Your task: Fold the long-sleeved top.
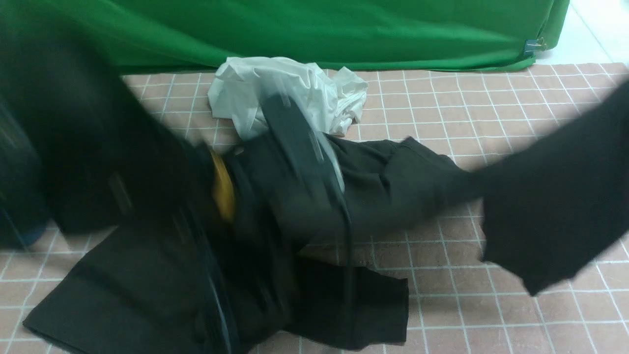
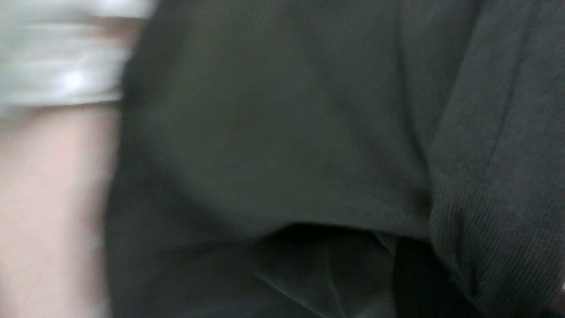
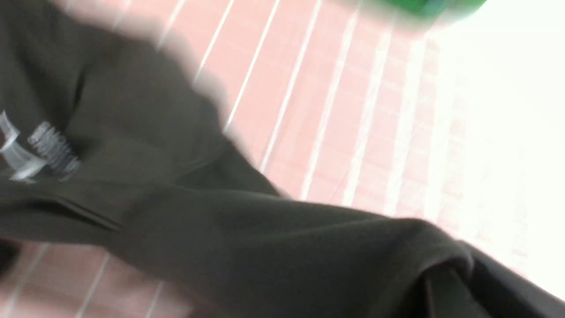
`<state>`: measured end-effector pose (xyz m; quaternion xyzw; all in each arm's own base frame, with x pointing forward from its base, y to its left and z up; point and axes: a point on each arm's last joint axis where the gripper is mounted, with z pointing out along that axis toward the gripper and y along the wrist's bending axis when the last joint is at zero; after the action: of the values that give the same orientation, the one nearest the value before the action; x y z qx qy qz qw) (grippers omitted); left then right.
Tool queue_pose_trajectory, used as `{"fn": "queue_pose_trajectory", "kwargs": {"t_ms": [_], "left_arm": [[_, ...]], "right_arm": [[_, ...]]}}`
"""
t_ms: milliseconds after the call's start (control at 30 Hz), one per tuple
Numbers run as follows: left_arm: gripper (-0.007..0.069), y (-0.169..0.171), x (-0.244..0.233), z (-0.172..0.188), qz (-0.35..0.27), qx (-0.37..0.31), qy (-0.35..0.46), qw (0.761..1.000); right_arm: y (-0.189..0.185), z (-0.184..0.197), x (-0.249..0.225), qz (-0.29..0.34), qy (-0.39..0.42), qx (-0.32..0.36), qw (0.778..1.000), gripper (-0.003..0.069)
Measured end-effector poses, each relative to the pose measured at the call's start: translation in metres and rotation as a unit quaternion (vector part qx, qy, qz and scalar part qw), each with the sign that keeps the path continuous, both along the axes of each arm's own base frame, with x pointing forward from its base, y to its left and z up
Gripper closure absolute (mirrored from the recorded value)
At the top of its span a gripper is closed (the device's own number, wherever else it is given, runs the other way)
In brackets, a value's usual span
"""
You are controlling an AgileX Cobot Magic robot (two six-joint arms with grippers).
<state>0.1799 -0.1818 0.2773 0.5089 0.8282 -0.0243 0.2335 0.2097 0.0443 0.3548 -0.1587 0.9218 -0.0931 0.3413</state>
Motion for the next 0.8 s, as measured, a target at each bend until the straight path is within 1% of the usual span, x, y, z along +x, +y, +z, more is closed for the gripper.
{"fn": "queue_pose_trajectory", "kwargs": {"t_ms": [33, 133, 233, 300, 367, 400, 467, 500, 533, 567, 600, 633, 667, 800], "left_arm": [[0.0585, -0.005, -0.008, -0.015, -0.005, -0.021, 0.018, 1.000], [0.0584, -0.016, -0.026, -0.040, -0.019, -0.067, 0.058, 0.996], [0.0564, -0.022, -0.034, -0.048, -0.036, -0.079, 0.100, 0.991], [0.0530, -0.025, -0.038, -0.052, -0.067, -0.079, 0.122, 0.987], [0.0455, -0.029, -0.043, -0.053, -0.098, -0.090, 0.141, 0.981], [0.0382, -0.031, -0.045, -0.052, -0.111, -0.099, 0.147, 0.978], [0.0321, -0.032, -0.046, -0.052, -0.119, -0.103, 0.152, 0.976], [0.0215, -0.032, -0.047, -0.049, -0.133, -0.098, 0.152, 0.974], [0.0147, -0.031, -0.047, -0.048, -0.142, -0.092, 0.149, 0.974], [0.0133, -0.031, -0.046, -0.048, -0.145, -0.087, 0.147, 0.975], [0.0035, -0.028, -0.046, -0.042, -0.167, -0.064, 0.135, 0.975], [0.0025, -0.026, -0.046, -0.041, -0.172, -0.057, 0.129, 0.975], [-0.0029, -0.020, -0.045, -0.034, -0.181, -0.029, 0.115, 0.976], [-0.0057, 0.000, -0.041, -0.022, -0.173, 0.037, 0.051, 0.983]], "right_arm": [[-0.001, -0.017, -0.005, 0.001, 0.018, -0.002, 1.000, 0.0617], [-0.004, -0.056, -0.016, 0.003, 0.070, -0.012, 0.997, 0.0617], [-0.004, -0.069, -0.020, 0.003, 0.089, -0.012, 0.996, 0.0617], [-0.003, -0.070, -0.019, 0.005, 0.084, -0.010, 0.996, 0.0617], [-0.002, -0.068, -0.017, 0.011, 0.066, -0.003, 0.998, 0.0617], [-0.001, -0.067, -0.016, 0.014, 0.057, 0.000, 0.998, 0.0617], [-0.001, -0.067, -0.015, 0.016, 0.052, 0.002, 0.999, 0.0617], [0.000, -0.066, -0.015, 0.017, 0.047, 0.004, 0.999, 0.0617], [0.000, -0.066, -0.015, 0.017, 0.047, 0.004, 0.999, 0.0617], [0.000, -0.066, -0.015, 0.017, 0.047, 0.004, 0.999, 0.0617], [0.000, -0.066, -0.015, 0.017, 0.047, 0.004, 0.999, 0.0617], [0.000, -0.066, -0.015, 0.017, 0.047, 0.004, 0.999, 0.0617], [0.000, -0.066, -0.015, 0.017, 0.047, 0.004, 0.999, 0.0617], [0.000, -0.066, -0.015, 0.017, 0.047, 0.004, 0.999, 0.0617]]}}
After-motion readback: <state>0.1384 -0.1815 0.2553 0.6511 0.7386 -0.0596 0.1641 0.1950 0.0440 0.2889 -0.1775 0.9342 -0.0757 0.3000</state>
